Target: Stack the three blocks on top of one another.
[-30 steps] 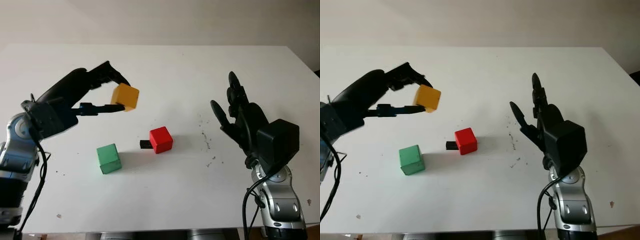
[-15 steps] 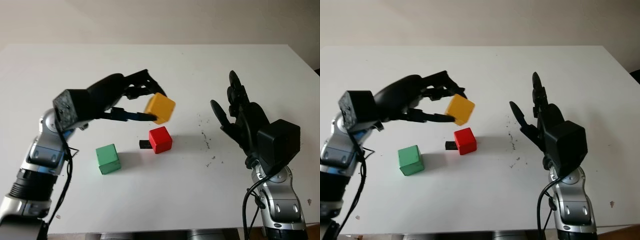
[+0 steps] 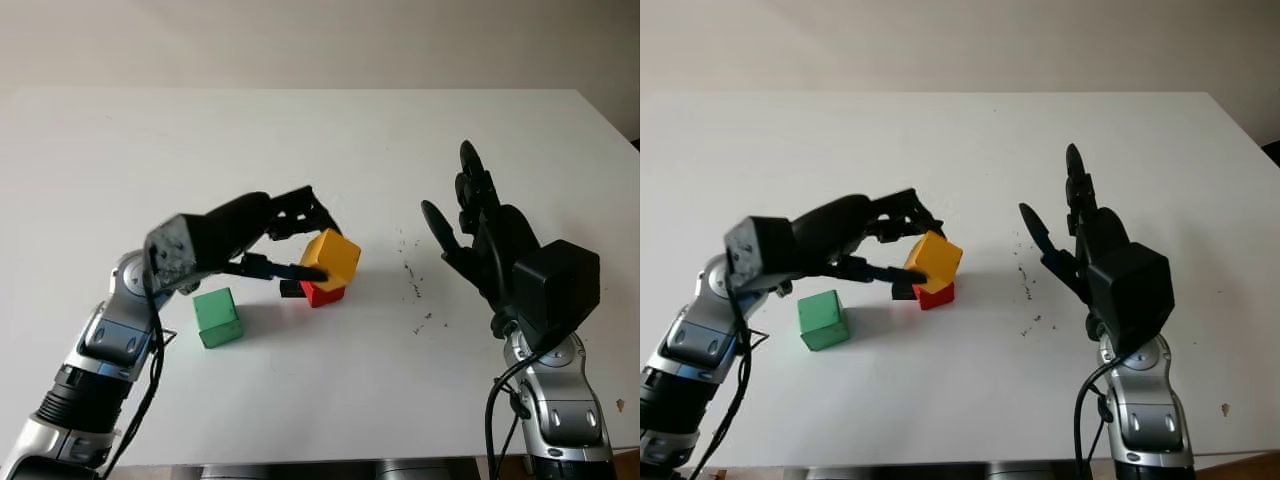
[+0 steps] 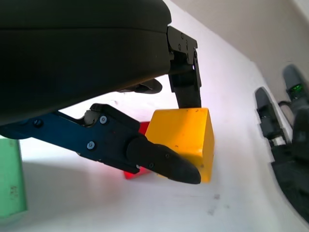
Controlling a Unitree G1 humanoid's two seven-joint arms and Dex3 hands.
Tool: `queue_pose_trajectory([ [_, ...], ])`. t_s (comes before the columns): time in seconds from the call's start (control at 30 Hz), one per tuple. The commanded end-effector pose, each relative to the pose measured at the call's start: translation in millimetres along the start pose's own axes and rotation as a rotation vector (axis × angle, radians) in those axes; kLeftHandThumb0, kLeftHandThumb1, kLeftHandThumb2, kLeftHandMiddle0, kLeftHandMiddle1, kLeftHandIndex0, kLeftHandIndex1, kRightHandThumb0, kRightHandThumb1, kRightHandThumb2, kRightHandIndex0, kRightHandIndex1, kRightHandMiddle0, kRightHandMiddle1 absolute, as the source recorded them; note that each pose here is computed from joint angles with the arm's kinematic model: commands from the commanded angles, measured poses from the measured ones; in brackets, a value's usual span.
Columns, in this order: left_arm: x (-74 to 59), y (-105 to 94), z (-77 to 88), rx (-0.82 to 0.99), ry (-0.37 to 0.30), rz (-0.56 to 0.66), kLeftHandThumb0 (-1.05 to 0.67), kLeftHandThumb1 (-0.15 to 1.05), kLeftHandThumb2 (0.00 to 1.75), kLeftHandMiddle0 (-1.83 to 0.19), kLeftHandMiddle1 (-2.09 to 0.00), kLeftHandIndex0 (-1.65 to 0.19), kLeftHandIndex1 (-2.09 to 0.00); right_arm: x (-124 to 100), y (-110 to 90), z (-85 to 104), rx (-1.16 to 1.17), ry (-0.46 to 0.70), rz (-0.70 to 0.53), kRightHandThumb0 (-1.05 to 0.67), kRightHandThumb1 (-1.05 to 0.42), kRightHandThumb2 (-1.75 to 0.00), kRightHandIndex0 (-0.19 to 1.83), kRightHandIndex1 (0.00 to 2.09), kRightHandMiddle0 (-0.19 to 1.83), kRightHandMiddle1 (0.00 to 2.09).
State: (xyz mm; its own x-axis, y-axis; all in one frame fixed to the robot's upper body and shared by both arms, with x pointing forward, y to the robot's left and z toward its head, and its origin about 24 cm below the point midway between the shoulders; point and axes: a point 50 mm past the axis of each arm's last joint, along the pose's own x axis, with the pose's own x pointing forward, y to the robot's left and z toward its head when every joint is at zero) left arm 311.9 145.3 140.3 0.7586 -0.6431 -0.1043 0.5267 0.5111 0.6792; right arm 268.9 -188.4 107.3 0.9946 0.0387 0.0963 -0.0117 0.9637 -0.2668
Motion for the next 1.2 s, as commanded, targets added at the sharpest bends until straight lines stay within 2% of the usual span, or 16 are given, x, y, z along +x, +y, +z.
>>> queue_pose_trajectory([
  [0.0,-1.2,-1.2,-2.4,0.040,0.006,0.002,-0.42,1.05,0.12,-0.32,-0.04,-0.19,-1.54,-1.7,-1.1,3.5,0.003,-0.014,-0.001,-0.65,-1.05,-0.36,-0.10,0.05,-0.03,0.05],
  [0.4,3.2,2.7,-9.8,0.082,0.004,0.036,-0.39,1.05,0.17,-0.30,-0.02,-0.14,-1.50,-0.9,-0.1,4.0,0.009,-0.020,0.006,-0.65,-1.05,-0.36,-0.10,0.05,-0.03,0.05],
  [1.17,3.3,4.0,-11.2,0.093,-0.005,0.058,-0.41,1.05,0.16,-0.33,-0.03,-0.16,-1.50,-1.6,-1.4,2.6,0.009,-0.015,0.011,-0.66,-1.05,-0.37,-0.11,0.05,-0.03,0.05],
])
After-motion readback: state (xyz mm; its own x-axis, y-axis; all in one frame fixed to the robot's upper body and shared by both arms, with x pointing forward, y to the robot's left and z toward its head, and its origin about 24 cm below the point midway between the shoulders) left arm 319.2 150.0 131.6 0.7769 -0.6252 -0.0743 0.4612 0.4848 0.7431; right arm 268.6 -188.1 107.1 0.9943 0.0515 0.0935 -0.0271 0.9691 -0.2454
